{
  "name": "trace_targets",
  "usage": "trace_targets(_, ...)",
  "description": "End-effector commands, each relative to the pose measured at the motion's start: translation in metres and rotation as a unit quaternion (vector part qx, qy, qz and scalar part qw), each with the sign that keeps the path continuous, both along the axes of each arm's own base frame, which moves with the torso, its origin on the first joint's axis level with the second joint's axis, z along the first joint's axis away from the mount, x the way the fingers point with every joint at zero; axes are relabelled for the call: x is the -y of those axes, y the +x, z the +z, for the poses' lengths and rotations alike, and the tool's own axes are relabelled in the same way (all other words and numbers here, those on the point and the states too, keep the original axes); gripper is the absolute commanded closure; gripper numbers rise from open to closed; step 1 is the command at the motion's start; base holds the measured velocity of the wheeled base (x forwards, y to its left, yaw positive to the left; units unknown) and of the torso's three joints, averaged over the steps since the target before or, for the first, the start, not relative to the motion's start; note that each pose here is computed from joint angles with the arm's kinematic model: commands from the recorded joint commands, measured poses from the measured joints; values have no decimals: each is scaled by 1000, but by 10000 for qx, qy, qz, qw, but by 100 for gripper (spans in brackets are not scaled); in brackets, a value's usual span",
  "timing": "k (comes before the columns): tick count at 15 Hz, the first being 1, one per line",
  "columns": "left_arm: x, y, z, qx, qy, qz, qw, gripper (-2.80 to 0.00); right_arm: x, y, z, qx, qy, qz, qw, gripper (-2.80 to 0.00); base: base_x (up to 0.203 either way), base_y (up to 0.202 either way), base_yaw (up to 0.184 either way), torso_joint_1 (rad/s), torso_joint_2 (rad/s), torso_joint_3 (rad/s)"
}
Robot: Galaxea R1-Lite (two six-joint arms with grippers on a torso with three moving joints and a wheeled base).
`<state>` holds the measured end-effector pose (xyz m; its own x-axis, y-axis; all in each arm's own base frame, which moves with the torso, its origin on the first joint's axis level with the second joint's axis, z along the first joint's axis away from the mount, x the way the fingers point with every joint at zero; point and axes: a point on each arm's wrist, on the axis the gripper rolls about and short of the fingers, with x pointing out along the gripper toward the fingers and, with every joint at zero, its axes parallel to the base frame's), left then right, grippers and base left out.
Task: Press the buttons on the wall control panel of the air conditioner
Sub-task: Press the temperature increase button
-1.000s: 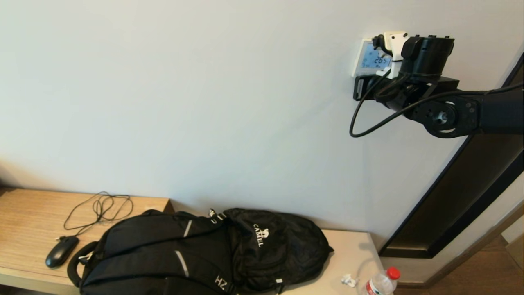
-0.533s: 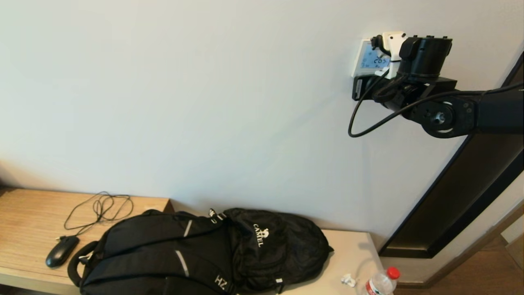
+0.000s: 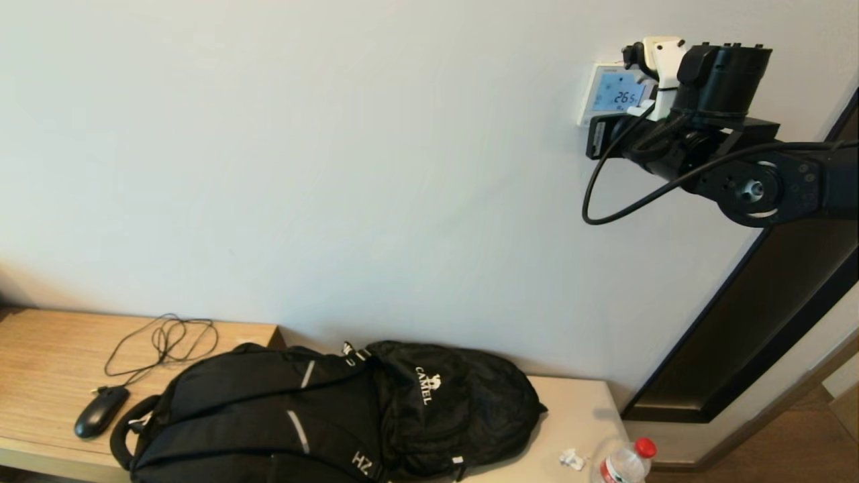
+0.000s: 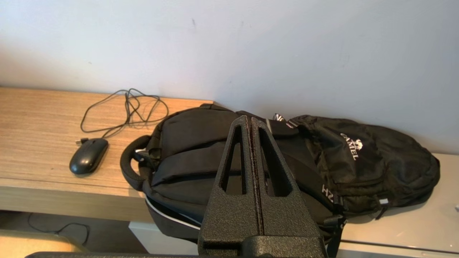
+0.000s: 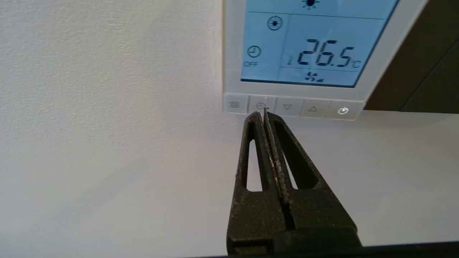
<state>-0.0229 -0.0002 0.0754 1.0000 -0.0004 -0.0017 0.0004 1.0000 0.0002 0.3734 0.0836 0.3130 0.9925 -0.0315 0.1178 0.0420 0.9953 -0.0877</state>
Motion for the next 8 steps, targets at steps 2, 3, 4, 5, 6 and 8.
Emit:
trace_targets(2,0,0,0,1,-1,2,10000,0,7,-1,3,35,-1,-98,9999,0,0,0,0,0,0,0)
trace_targets(3,0,0,0,2,-1,2,10000,0,10,-1,3,40,0,-132,9999,0,0,0,0,0,0,0)
trace_targets(4,0,0,0,4,-1,2,10000,0,12,0,2,31,-2,-166,9999,0,0,0,0,0,0,0)
trace_targets(5,0,0,0,1,-1,-2,10000,0,14,1,1,16,-6,-188,9998,0,0,0,0,0,0,0)
trace_targets(6,0,0,0,1,-1,2,10000,0,15,2,0,2,-10,-204,9998,0,0,0,0,0,0,0)
trace_targets(8,0,0,0,1,-1,2,10000,0,17,5,-3,-43,-19,-238,9997,0,0,0,0,0,0,0)
